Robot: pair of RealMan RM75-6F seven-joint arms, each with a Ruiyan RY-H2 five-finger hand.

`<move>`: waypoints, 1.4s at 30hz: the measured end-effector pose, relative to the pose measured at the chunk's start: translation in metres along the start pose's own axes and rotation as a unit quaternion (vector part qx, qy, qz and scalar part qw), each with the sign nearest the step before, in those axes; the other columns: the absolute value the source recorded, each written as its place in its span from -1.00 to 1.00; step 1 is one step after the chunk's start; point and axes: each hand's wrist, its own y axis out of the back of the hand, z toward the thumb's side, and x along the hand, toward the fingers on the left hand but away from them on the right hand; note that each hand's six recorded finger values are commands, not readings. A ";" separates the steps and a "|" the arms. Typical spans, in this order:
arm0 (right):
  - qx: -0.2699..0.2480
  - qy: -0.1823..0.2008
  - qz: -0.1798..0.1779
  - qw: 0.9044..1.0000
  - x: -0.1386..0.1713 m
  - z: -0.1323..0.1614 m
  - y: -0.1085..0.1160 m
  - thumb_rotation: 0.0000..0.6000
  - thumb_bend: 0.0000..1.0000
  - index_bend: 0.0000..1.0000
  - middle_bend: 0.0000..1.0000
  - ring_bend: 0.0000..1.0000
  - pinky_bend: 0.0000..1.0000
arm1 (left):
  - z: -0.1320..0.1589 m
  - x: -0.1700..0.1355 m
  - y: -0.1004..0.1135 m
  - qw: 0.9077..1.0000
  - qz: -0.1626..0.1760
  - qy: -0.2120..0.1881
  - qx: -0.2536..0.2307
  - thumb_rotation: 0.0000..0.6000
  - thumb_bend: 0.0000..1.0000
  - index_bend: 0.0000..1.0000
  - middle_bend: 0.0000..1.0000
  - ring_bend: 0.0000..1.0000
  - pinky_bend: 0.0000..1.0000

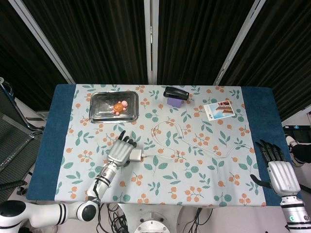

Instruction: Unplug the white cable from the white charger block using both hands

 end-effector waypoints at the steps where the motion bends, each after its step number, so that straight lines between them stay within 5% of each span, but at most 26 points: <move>1: 0.000 0.000 0.000 1.000 0.000 0.000 0.000 1.00 -0.80 -1.00 -1.00 -1.00 -1.00 | 0.001 0.000 -0.001 1.000 -0.001 -0.001 -0.002 1.00 -0.66 -0.29 -0.34 -0.59 -0.99; 9: 0.000 -0.001 0.002 1.000 0.000 0.000 -0.002 1.00 -0.80 -1.00 -1.00 -1.00 -1.00 | 0.007 0.002 0.000 1.000 -0.006 -0.010 -0.010 1.00 -0.62 -0.25 -0.29 -0.56 -0.98; 16: 0.001 0.000 0.006 1.000 -0.001 0.002 -0.003 1.00 -0.80 -1.00 -1.00 -1.00 -1.00 | 0.007 0.005 0.003 1.000 0.006 -0.004 -0.024 1.00 -0.41 0.12 0.11 -0.22 -0.77; 21: 0.000 0.014 0.021 1.000 -0.006 0.013 -0.007 1.00 -0.75 -1.00 -1.00 -1.00 -1.00 | 0.009 0.007 0.008 0.998 0.017 -0.009 -0.065 1.00 -0.32 0.19 0.17 -0.16 -0.69; 26: -0.006 0.045 0.026 0.999 -0.020 0.050 -0.006 1.00 -0.73 -1.00 -0.90 -1.00 -0.97 | 0.016 0.003 0.026 0.993 0.044 -0.029 -0.109 1.00 -0.31 0.19 0.17 -0.16 -0.67; 30: -0.013 0.083 0.026 0.996 -0.036 0.094 -0.006 1.00 -0.74 -0.94 -0.75 -1.00 -0.76 | 0.025 -0.001 0.043 0.990 0.061 -0.045 -0.123 1.00 -0.32 0.19 0.17 -0.16 -0.67; 42: -0.033 0.147 0.092 0.984 -0.079 0.209 -0.042 1.00 -0.73 -0.56 -0.60 -1.00 -0.66 | 0.048 -0.007 0.088 0.984 0.104 -0.071 -0.123 1.00 -0.31 0.19 0.17 -0.16 -0.67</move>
